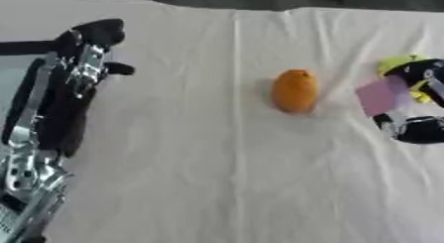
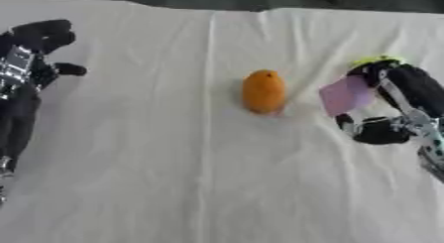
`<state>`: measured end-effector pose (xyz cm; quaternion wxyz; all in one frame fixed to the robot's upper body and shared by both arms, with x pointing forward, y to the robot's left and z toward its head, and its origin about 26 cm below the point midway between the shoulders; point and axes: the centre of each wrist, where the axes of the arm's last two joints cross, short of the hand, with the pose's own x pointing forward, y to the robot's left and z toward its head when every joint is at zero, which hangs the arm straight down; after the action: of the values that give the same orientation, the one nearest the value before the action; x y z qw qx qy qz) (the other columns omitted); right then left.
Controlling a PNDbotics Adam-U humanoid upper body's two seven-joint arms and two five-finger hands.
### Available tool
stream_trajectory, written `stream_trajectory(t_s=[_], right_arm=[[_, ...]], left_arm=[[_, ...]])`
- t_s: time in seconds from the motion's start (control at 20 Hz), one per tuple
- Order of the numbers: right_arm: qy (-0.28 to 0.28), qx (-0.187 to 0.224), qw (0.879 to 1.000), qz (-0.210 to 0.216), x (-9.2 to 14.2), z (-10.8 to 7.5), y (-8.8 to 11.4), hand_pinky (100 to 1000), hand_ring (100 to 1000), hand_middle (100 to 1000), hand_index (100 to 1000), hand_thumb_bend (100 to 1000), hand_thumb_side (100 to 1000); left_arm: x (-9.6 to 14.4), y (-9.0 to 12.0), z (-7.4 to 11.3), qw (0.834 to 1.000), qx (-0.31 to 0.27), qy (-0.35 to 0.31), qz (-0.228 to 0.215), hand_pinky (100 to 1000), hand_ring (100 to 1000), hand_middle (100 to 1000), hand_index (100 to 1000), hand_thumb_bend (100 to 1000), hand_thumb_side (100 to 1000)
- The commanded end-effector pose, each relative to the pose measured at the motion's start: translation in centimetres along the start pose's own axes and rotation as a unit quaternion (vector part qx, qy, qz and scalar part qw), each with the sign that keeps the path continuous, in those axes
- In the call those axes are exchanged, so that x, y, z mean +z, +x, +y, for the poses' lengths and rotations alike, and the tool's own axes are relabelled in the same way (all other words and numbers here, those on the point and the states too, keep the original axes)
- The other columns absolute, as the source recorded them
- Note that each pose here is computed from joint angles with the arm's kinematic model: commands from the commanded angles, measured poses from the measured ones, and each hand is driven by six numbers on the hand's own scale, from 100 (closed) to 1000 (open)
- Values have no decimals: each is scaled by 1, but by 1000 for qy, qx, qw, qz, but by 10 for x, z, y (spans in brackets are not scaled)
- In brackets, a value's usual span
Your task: Pick up the objects with one hand, pass them to the other hand, and then place them into the box on the other side of the table.
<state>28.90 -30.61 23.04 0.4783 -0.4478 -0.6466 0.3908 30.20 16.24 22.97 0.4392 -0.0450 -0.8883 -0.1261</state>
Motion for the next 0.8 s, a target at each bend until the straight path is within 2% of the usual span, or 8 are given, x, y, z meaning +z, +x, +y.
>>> stream_trajectory(t_s=[0.05,0.45,0.7,0.8], right_arm=[[-17,-24,999,-17,-2,-7,8,543,702,580,659,100,100],[-33,-114,991,-66,-15,-8,36,369,674,553,651,100,100],[-48,-159,981,-103,-22,-8,54,334,665,544,648,100,100],[-50,-171,977,-116,-23,-6,61,327,661,542,646,100,100]], left_arm=[[-2,10,6,1000,-18,-6,-17,646,868,779,741,100,615],[-4,12,11,999,-43,-14,-1,646,873,785,742,100,611],[-4,12,11,998,-56,-20,28,646,877,786,742,100,619],[-6,14,12,997,-65,-20,25,647,876,785,740,100,600]])
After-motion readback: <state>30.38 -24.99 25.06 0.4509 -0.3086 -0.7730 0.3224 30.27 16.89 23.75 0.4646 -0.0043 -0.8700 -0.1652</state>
